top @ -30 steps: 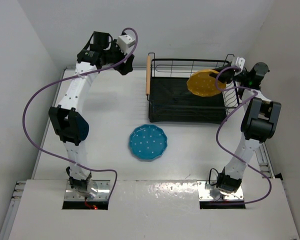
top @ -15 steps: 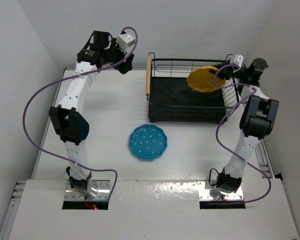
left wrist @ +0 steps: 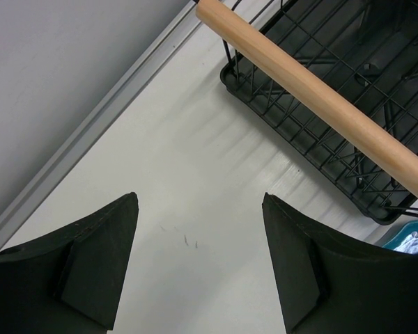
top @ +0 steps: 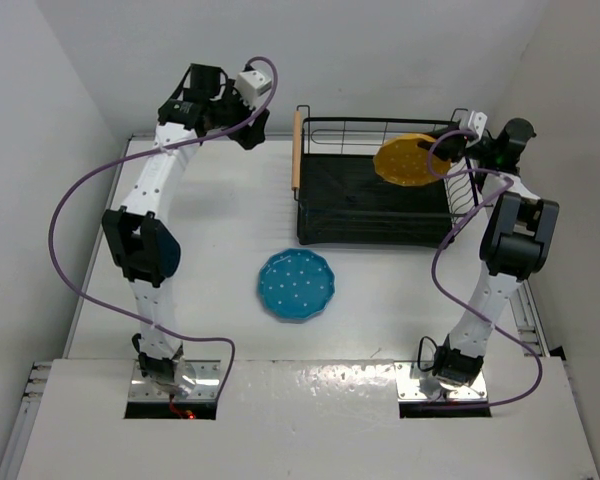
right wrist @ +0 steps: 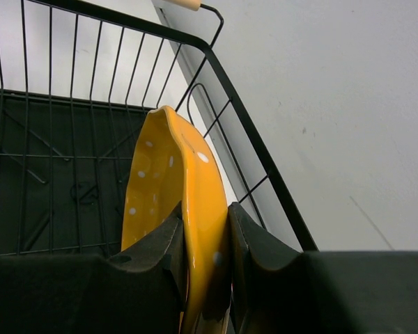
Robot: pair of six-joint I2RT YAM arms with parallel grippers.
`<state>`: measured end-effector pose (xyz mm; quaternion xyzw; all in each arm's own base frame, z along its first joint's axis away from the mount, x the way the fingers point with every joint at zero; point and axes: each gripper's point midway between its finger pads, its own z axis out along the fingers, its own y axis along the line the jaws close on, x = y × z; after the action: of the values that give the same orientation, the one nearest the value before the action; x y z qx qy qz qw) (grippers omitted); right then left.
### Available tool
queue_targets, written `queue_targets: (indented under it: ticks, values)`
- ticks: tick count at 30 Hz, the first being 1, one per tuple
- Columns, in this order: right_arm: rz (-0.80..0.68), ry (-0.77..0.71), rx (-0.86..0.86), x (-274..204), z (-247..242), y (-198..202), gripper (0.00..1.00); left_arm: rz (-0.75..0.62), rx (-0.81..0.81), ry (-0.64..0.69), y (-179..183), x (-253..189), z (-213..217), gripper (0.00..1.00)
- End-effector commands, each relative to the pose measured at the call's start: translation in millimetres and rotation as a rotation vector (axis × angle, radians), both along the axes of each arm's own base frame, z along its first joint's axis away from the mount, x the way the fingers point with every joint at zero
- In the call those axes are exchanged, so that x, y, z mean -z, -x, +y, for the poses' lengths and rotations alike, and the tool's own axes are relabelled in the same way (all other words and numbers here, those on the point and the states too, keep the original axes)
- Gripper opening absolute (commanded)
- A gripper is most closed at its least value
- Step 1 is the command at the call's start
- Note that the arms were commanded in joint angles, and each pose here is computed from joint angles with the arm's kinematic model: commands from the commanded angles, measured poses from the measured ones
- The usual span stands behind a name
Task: Load the plates into the dish rack
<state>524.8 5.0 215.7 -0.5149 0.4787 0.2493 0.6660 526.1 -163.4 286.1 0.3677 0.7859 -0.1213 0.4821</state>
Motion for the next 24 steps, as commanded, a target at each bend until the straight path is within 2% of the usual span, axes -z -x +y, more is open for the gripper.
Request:
queue_targets:
  ticks: [1, 3, 5, 10, 19, 24]
  values:
    - [-0.065, 0.059, -0.177, 4.2, 15.9, 32.0, 0.15, -0.073, 0.015, 0.006, -4.7, -22.5, -4.3, 0.77]
    - [-0.07, 0.061, -0.176, 5.4, 15.2, 32.0, 0.18, -0.074, 0.007, 0.001, -5.4, -22.2, -2.9, 0.77]
    - [-0.07, 0.06, -0.174, 6.4, 15.0, 31.1, 0.28, -0.083, 0.007, 0.003, -6.8, -24.0, -3.2, 0.77]
    - [-0.073, 0.06, -0.174, 8.9, 15.0, 31.1, 0.41, -0.092, 0.007, 0.005, -7.1, -27.9, -3.3, 0.77]
    - [-0.075, 0.06, -0.167, 7.6, 15.5, 30.3, 0.44, -0.093, -0.001, 0.0, -7.8, -27.7, -1.8, 0.77]
    - [-0.08, 0.051, -0.123, 8.9, 12.3, 22.5, 0.51, -0.093, -0.001, 0.0, -7.8, -27.7, -1.8, 0.77]
